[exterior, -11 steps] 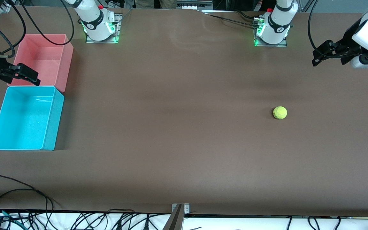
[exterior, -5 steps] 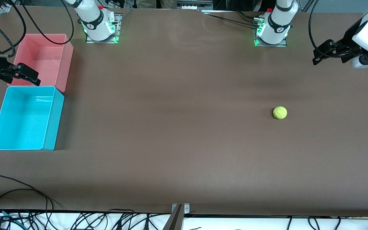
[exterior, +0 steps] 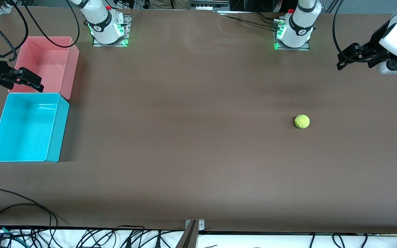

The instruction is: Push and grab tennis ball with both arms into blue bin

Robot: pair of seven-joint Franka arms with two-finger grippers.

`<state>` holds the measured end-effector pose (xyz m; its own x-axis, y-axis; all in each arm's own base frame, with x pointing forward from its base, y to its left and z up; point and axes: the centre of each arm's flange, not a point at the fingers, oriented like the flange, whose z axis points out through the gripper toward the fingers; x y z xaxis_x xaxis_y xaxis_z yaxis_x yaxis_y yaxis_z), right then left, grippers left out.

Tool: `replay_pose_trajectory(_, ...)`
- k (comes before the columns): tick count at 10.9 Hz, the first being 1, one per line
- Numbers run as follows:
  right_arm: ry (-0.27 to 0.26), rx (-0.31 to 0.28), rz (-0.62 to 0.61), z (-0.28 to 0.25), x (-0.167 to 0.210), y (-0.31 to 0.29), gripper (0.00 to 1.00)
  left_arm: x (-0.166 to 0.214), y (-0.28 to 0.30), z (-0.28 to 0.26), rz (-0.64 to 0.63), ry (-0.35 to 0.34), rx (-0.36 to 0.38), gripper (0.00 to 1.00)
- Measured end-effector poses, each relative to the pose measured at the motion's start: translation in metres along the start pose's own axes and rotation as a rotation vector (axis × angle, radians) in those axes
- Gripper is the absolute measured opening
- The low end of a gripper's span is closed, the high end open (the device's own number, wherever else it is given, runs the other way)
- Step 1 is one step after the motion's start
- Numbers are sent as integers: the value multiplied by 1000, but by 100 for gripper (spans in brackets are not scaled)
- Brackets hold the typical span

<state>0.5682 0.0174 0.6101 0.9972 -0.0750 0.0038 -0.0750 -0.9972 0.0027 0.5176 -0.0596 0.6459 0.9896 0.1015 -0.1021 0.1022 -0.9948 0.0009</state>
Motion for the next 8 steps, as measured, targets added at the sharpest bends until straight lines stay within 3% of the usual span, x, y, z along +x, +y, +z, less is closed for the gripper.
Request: replay_pose_trajectory(8,0,0,0,0,-1,0,100,8,-8,9,-15,-16,11,100)
